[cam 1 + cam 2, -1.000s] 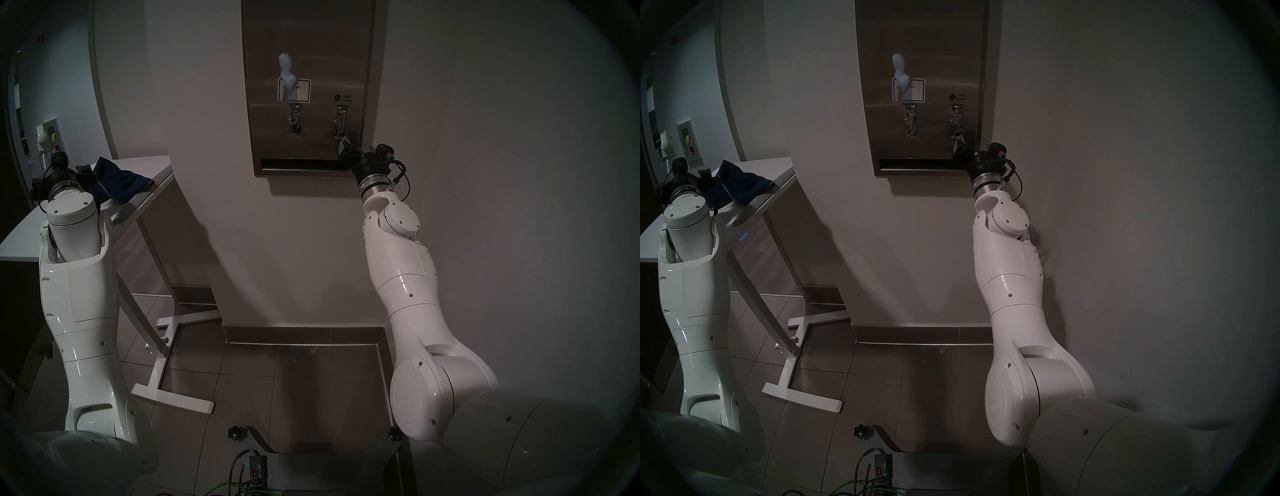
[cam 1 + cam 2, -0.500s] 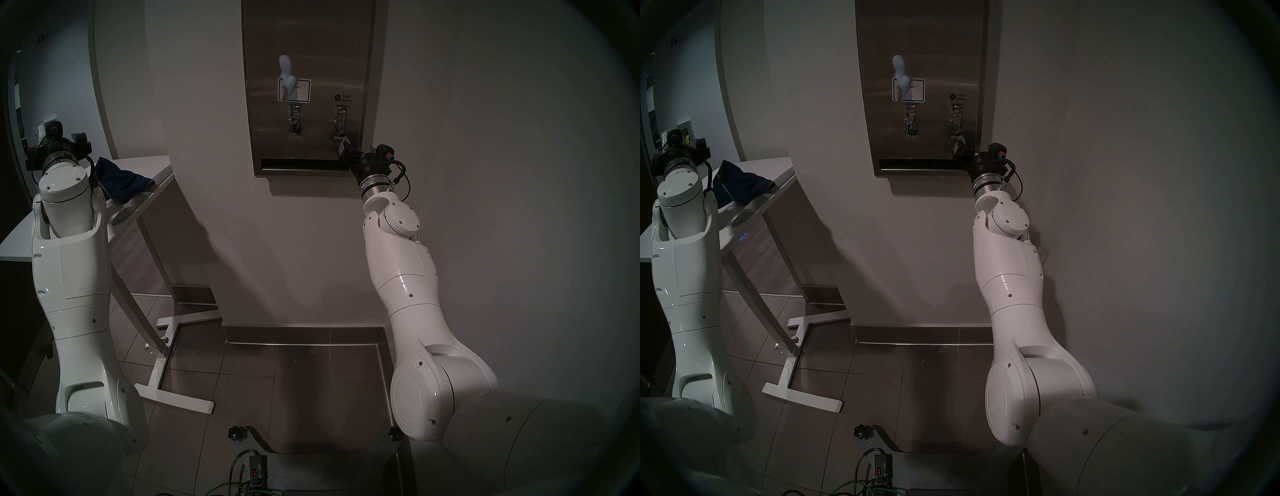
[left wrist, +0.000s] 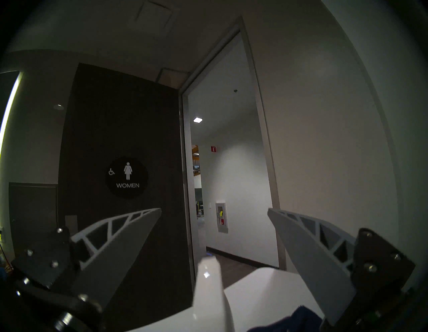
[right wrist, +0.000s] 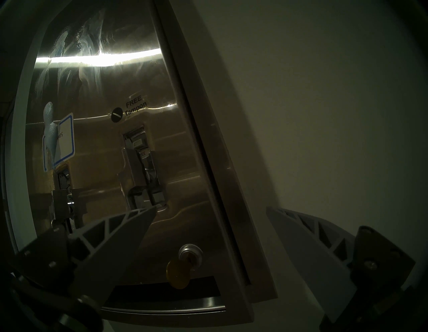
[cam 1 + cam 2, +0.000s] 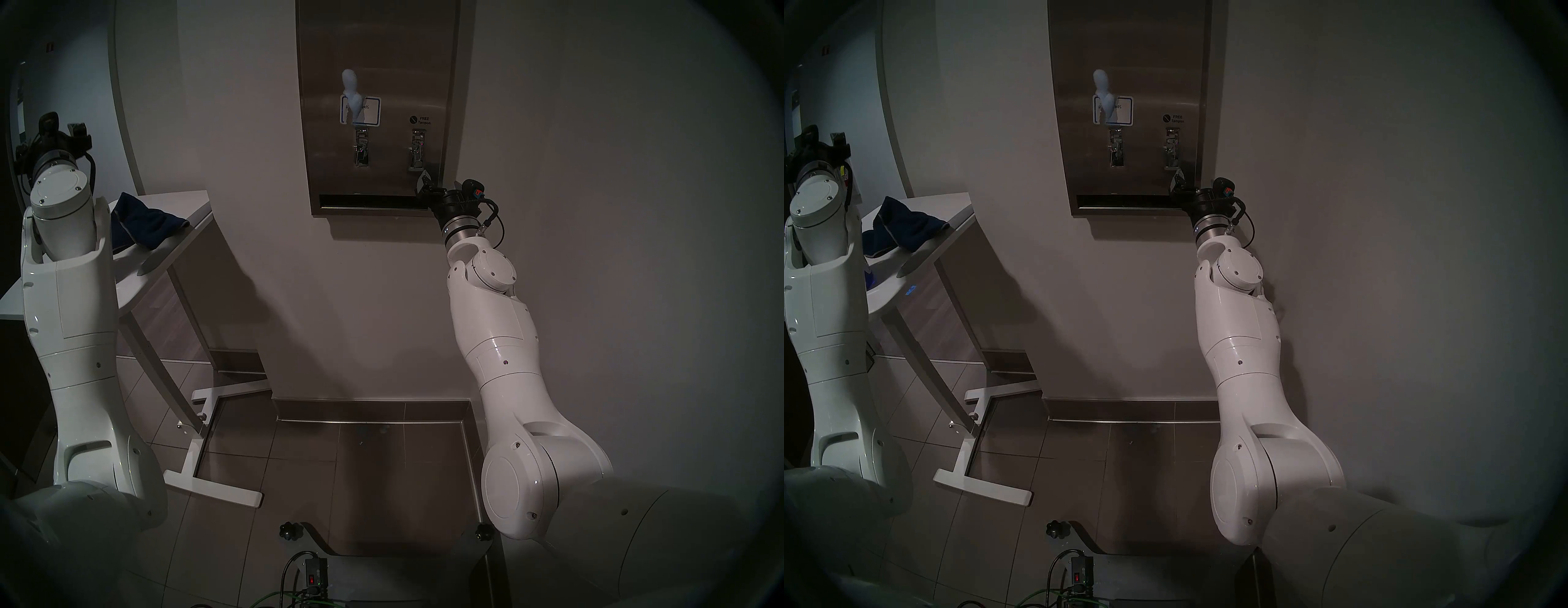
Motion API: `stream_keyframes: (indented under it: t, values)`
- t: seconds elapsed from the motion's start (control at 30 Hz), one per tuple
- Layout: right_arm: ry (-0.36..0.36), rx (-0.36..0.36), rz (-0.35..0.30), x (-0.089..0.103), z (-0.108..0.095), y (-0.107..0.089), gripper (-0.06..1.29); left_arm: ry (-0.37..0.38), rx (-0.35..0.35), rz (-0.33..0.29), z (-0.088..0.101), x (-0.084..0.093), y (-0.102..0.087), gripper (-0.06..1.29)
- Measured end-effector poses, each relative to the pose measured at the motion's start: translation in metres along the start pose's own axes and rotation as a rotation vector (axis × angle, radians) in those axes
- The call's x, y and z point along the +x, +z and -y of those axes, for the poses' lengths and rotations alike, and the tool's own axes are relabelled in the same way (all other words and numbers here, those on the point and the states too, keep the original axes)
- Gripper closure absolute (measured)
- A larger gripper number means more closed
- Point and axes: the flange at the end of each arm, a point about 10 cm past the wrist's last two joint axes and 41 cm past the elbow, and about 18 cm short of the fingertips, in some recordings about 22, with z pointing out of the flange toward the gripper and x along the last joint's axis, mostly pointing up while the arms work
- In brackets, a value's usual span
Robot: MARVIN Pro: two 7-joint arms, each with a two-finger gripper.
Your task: Pick up the cleaner bottle and spray the cleaner onto the surface
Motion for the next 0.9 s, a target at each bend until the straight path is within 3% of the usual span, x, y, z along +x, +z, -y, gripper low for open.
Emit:
stream_keyframes:
  t: [0.2, 0.43, 0.63, 0.9]
  values:
    - [-0.002, 0.001, 0.0, 0.0, -0.001, 0.0, 0.0, -0.054, -0.066, -0.1, -0.012, 0.032, 0.0, 0.0]
    - [0.0, 0.0, -0.02, 0.006, -0.001, 0.0, 0.0, -0.137, -0.216, -0.18, -0.053, 0.056, -0.008, 0.0]
    - [-0.001, -0.007, -0.072, 0.021, -0.005, 0.0, 0.0, -0.203, -0.354, -0.171, -0.102, 0.054, -0.018, 0.0]
    - [-0.059, 0.002, -0.211, 0.048, -0.006, -0.007, 0.0, -0.291, -0.514, -0.114, -0.17, 0.045, -0.036, 0.0]
